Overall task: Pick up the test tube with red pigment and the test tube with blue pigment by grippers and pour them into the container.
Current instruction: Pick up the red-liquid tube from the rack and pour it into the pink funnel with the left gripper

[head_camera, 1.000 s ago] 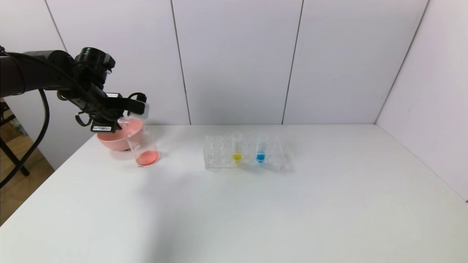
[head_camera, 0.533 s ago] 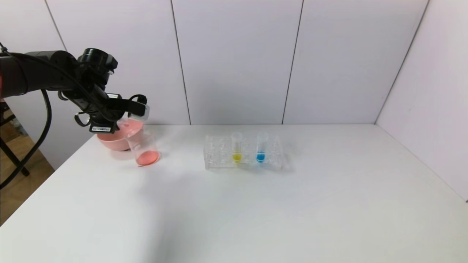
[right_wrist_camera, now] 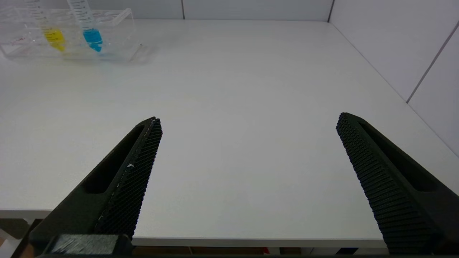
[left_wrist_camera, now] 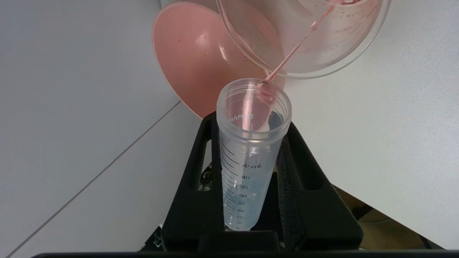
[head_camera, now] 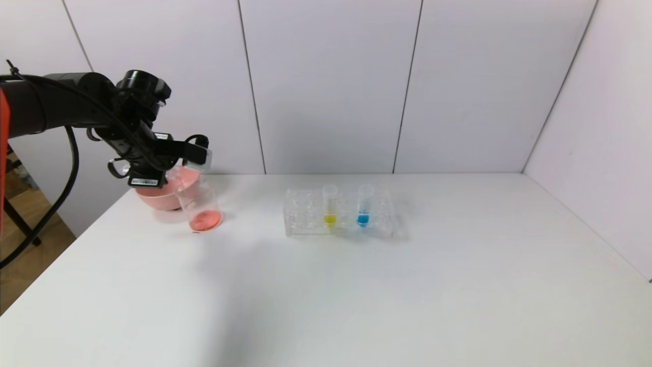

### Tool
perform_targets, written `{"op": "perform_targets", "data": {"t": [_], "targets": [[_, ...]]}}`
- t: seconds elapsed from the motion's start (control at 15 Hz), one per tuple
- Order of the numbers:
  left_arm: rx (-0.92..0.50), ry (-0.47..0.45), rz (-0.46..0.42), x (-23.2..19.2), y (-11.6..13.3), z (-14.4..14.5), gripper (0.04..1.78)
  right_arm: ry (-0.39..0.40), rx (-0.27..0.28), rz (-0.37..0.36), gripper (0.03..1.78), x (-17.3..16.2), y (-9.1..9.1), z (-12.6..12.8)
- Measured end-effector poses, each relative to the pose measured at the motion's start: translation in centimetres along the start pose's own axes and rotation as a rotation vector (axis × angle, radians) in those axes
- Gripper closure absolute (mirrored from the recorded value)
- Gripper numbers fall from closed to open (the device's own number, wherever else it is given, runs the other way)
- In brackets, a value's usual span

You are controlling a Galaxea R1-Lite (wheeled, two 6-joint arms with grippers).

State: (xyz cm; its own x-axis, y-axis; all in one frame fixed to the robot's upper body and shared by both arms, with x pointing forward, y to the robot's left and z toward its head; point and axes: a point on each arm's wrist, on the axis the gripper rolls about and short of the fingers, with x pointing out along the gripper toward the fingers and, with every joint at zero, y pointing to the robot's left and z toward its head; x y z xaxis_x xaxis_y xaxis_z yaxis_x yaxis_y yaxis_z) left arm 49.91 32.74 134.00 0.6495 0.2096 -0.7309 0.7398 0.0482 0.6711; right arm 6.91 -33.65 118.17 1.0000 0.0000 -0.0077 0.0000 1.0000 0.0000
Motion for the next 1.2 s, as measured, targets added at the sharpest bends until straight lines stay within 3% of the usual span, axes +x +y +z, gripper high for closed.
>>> {"op": "perform_targets", "data": {"t": [1.2], "targets": [[-0.055,-0.002,-0.058,-0.37,-0.67,0.47,1.38,0.0,0.0,0.0,0.04,0.0,0.0,0.0]]}}
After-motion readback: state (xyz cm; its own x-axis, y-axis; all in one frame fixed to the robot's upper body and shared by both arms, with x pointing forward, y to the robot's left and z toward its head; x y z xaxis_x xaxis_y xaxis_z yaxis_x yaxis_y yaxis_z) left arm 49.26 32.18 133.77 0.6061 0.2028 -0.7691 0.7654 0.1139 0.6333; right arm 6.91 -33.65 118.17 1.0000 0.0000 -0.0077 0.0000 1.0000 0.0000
